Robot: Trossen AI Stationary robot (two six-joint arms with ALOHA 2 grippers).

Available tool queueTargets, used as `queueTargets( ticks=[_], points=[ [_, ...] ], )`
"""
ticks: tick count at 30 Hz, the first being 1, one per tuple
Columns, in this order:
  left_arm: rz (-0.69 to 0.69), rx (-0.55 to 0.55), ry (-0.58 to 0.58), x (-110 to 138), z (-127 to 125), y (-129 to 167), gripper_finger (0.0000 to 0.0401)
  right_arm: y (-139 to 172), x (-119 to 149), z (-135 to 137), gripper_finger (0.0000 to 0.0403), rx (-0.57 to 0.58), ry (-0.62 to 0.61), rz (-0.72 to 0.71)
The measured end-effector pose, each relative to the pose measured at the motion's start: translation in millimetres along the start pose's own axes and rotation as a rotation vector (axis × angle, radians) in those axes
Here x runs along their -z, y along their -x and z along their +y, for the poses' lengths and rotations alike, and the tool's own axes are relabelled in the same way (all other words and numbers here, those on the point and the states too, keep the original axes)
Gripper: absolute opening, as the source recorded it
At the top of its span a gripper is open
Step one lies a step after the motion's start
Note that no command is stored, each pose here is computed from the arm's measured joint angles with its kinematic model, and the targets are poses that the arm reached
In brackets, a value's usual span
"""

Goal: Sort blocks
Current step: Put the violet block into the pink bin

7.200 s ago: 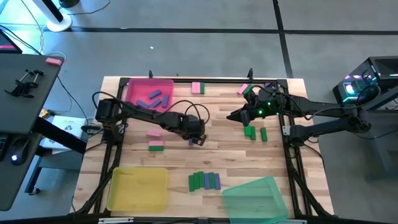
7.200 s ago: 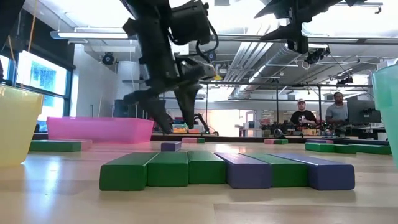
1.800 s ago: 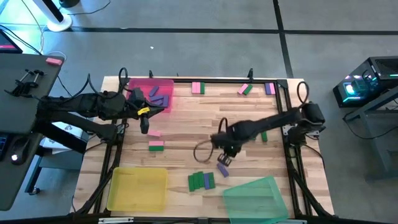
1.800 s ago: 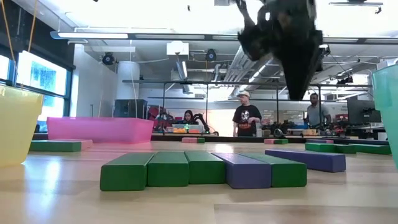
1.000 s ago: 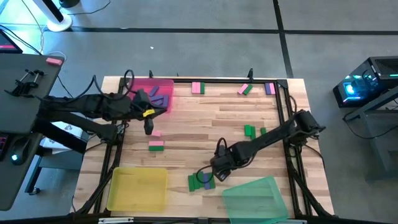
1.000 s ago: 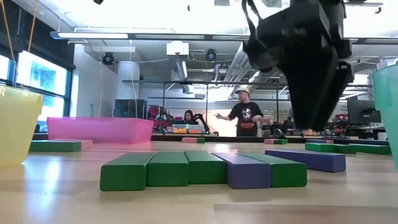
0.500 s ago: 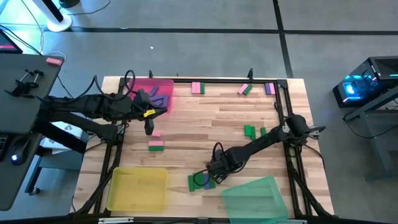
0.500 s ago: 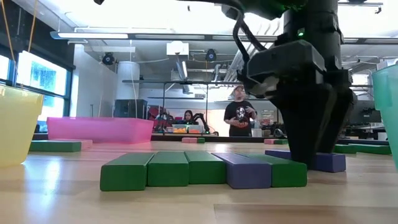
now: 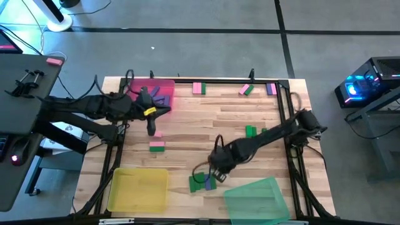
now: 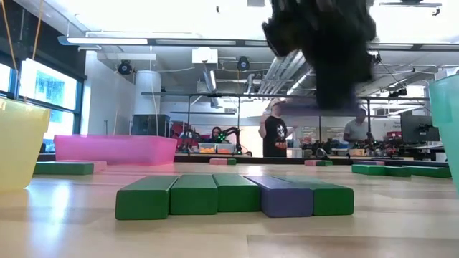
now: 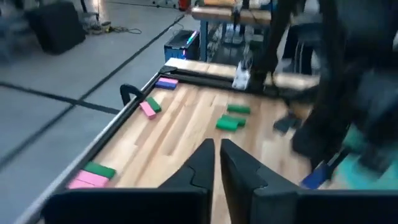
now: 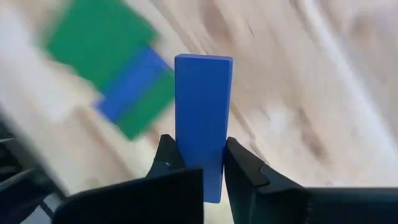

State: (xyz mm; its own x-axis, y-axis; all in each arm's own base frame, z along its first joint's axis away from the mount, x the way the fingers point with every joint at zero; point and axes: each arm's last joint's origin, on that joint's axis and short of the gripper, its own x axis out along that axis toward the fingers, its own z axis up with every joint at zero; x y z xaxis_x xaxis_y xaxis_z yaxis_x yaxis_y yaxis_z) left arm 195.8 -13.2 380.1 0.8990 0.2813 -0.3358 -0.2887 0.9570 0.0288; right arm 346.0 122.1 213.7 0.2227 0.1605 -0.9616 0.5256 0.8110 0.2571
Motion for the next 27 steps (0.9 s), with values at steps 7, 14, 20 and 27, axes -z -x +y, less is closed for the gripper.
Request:
queueTargets(
  ticks=[7,14,20,27],
  points=[
    [0.051,0.153,-0.399,9,-29,-41,0.0118,72,-30,8,0.0004,-0.267,0.231,-0.162],
    [0.032,0.279,-0.641,23,-72,-65,0.0221,110,-52,9,0.0003,-0.433,0.408,-0.186],
    [0.004,0.403,-0.783,35,-102,-73,0.0249,131,-63,6,0.0001,-0.543,0.471,-0.193],
    [-0.125,0.373,-0.901,37,-125,-92,0.0249,128,-68,0,0.0001,-0.574,0.464,-0.154]
  ],
)
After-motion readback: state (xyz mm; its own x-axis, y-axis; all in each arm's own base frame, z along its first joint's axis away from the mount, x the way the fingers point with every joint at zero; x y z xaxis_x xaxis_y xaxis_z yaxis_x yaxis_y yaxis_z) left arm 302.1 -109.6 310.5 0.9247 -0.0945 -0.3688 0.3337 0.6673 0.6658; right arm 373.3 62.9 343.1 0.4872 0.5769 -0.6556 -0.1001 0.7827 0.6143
